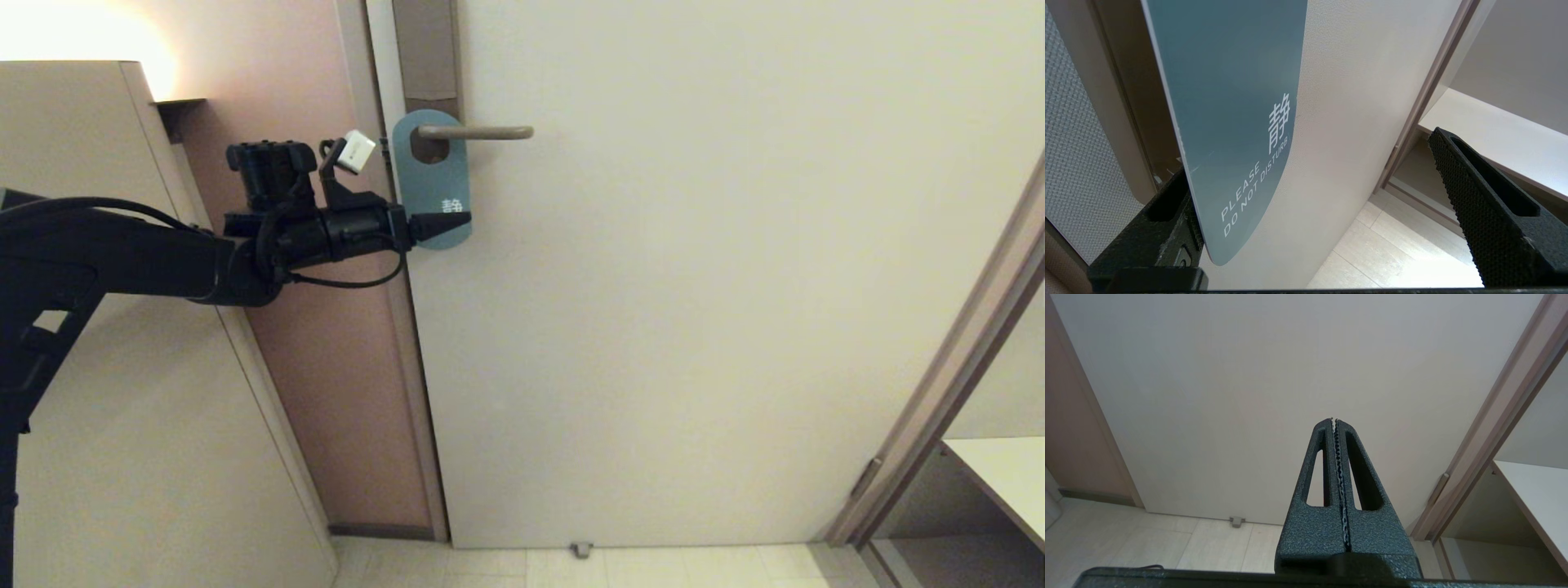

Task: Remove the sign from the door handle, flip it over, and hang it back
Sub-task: Take down the sign

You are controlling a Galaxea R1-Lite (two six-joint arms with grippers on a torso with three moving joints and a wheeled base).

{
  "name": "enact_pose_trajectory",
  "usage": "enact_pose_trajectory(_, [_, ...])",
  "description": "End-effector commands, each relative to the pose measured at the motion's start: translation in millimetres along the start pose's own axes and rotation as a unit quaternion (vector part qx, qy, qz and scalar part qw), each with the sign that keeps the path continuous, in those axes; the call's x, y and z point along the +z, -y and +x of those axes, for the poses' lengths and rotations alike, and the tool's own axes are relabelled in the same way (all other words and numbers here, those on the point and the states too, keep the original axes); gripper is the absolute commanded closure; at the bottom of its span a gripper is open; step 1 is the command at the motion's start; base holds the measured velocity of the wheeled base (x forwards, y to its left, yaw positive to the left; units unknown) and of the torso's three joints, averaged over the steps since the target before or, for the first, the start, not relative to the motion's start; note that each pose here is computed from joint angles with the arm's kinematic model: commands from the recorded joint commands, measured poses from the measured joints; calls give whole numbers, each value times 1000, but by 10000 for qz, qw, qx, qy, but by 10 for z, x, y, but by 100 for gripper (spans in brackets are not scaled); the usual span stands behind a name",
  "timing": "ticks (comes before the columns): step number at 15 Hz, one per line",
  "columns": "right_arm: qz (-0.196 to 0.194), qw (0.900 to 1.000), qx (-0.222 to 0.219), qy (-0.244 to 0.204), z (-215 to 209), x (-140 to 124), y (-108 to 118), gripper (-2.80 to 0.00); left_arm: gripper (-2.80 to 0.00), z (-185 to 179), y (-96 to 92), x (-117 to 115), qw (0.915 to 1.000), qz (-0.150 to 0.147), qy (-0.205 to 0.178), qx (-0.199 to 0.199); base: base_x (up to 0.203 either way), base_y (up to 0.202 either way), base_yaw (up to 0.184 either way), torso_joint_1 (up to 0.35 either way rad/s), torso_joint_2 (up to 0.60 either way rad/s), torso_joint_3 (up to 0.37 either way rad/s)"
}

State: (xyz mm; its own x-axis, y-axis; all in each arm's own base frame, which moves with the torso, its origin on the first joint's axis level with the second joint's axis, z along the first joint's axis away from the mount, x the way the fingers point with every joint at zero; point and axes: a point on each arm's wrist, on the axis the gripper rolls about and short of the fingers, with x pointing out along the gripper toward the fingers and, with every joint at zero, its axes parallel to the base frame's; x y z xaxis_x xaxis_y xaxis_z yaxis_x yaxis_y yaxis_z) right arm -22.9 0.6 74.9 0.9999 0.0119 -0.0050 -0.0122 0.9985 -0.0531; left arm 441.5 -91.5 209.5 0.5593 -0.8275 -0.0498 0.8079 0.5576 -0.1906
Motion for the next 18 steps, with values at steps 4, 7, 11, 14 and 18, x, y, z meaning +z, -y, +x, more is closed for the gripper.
enact_pose_trajectory(4, [-2,10000,2,-5,1,0,0,0,-280,13,-10,0,10000,16,12,-27,0,0,0,0,0,0])
enact_pose_trajectory(7, [-2,10000,2,-5,1,0,0,0,0,13,-9,2,10000,11,10,-42,0,0,0,0,0,0])
enact_pose_trajectory(11, [-2,10000,2,-5,1,0,0,0,0,3,6,29,10000,39,36,-46,0,0,0,0,0,0])
enact_pose_trajectory(14, [-2,10000,6,-5,1,0,0,0,0,-2,12,41,10000,57,48,-33,0,0,0,0,0,0])
enact_pose_trajectory(18, [-2,10000,2,-5,1,0,0,0,0,-10,22,59,9999,88,66,-19,0,0,0,0,0,0])
